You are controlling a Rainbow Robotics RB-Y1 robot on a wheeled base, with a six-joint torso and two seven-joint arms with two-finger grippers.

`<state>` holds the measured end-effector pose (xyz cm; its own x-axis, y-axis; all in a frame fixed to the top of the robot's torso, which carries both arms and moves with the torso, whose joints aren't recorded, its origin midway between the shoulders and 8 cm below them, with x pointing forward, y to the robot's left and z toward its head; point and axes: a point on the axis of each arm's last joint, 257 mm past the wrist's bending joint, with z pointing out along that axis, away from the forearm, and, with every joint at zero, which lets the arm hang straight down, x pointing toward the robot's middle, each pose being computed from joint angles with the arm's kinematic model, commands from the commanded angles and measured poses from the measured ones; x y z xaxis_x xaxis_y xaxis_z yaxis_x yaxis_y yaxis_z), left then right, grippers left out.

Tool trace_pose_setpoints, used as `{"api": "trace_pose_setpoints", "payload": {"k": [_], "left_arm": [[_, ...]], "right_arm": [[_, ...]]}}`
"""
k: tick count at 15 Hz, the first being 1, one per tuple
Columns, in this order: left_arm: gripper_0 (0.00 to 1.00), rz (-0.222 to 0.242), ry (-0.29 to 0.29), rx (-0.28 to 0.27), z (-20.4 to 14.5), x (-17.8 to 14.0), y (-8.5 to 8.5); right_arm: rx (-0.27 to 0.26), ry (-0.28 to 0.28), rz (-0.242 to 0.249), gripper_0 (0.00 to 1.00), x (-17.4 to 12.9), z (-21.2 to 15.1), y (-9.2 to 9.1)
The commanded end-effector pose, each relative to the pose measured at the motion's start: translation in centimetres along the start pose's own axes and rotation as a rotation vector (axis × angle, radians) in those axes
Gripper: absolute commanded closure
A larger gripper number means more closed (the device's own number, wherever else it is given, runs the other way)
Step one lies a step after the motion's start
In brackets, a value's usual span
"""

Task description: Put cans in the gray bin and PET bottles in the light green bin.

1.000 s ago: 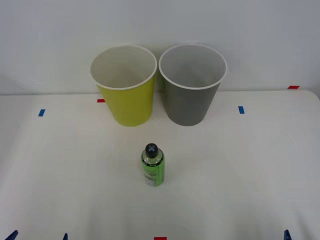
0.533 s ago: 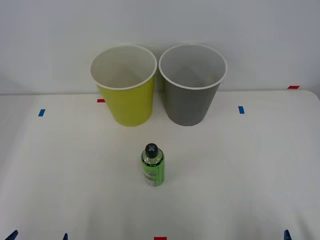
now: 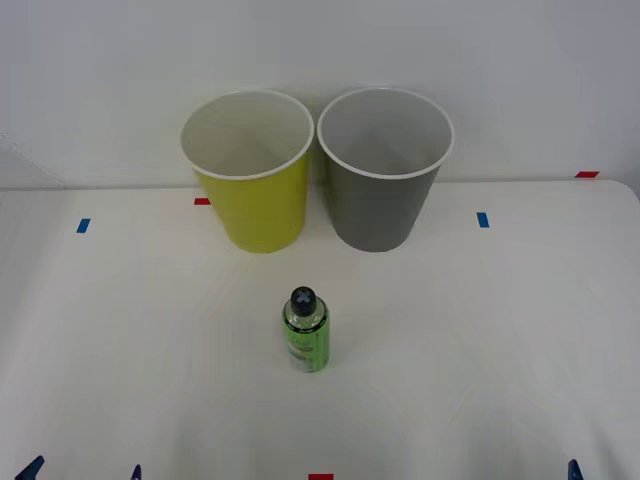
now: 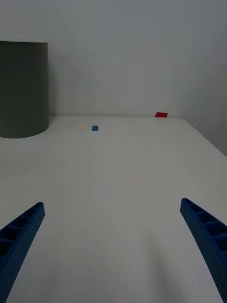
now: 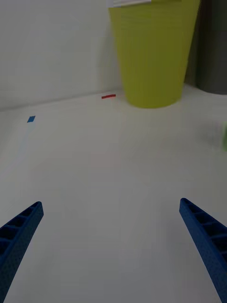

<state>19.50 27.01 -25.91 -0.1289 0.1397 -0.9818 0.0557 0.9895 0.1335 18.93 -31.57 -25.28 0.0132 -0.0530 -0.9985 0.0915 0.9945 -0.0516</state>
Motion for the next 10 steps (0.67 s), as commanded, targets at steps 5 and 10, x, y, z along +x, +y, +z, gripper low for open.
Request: {"api": "trace_pose_setpoints", "payload": {"k": [5,10], "left_arm": [[0.00,0.091,-0.113,0.230,4.3,-1.1,-2.9],[0.00,0.085,-0.145,0.401,8.1,-2.5,-8.3]], "right_arm": [[0.000,0.000,0.000,0.00,0.0,0.0,0.0],[0.000,0.000,0.000,0.00,0.0,0.0,0.0]]}}
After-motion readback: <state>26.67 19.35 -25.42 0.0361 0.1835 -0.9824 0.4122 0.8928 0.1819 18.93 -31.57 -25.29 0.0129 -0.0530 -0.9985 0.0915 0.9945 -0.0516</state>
